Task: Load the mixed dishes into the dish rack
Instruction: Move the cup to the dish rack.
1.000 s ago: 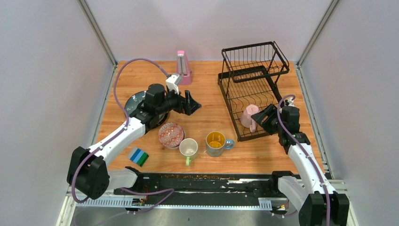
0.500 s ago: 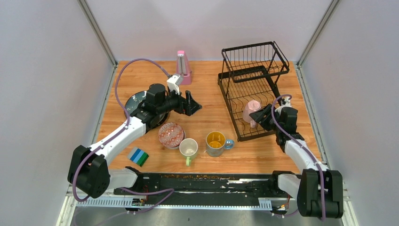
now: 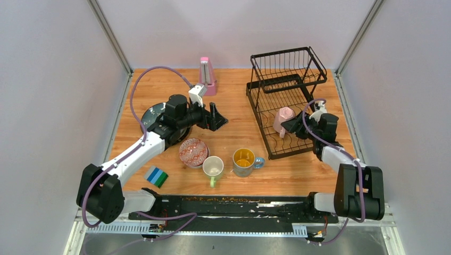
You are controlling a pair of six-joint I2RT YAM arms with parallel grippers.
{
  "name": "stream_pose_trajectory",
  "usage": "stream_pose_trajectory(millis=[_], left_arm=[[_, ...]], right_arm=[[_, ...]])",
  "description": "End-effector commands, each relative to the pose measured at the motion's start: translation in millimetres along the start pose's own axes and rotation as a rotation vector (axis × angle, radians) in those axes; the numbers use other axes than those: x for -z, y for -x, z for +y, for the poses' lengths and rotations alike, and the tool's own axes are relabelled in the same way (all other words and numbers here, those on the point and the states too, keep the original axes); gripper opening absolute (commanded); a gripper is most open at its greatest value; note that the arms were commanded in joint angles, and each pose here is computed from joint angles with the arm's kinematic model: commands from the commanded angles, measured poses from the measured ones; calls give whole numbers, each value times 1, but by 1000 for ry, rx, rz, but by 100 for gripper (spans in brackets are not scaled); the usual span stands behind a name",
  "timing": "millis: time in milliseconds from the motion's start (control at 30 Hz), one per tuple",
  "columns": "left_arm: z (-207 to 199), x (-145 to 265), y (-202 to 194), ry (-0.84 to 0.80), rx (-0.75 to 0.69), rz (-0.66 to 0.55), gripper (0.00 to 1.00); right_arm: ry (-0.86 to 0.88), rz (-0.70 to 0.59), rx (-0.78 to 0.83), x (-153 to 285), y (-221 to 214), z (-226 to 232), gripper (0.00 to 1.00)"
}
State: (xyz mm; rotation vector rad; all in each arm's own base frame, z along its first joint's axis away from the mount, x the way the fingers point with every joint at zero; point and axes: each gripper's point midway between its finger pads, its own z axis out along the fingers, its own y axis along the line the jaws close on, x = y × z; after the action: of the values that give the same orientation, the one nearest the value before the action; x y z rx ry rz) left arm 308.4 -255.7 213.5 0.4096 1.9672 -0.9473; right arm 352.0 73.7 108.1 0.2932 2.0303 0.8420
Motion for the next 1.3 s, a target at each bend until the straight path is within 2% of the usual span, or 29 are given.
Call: stream_pose_trajectory(millis=[0, 333, 467, 833, 1167, 1267], left_arm=[[-11, 0, 24, -36, -35, -50, 100], [-12, 0, 22, -44, -36, -40, 100], [-13, 1, 21, -48, -38, -37, 100], [-13, 3, 19, -50, -35, -23, 100], [-13, 6, 17, -42, -39, -23, 100], [-12, 3, 17, -46, -34, -21, 100]], right_arm=[[137, -53, 118, -10, 33, 21, 56], [198, -39, 65, -40, 41, 11, 56], [226, -7, 28, -50, 38, 8, 53], [348, 26, -92, -59, 31, 4, 52], [343, 4, -162, -32, 36, -5, 66], [323, -2, -170, -24, 38, -8, 67]])
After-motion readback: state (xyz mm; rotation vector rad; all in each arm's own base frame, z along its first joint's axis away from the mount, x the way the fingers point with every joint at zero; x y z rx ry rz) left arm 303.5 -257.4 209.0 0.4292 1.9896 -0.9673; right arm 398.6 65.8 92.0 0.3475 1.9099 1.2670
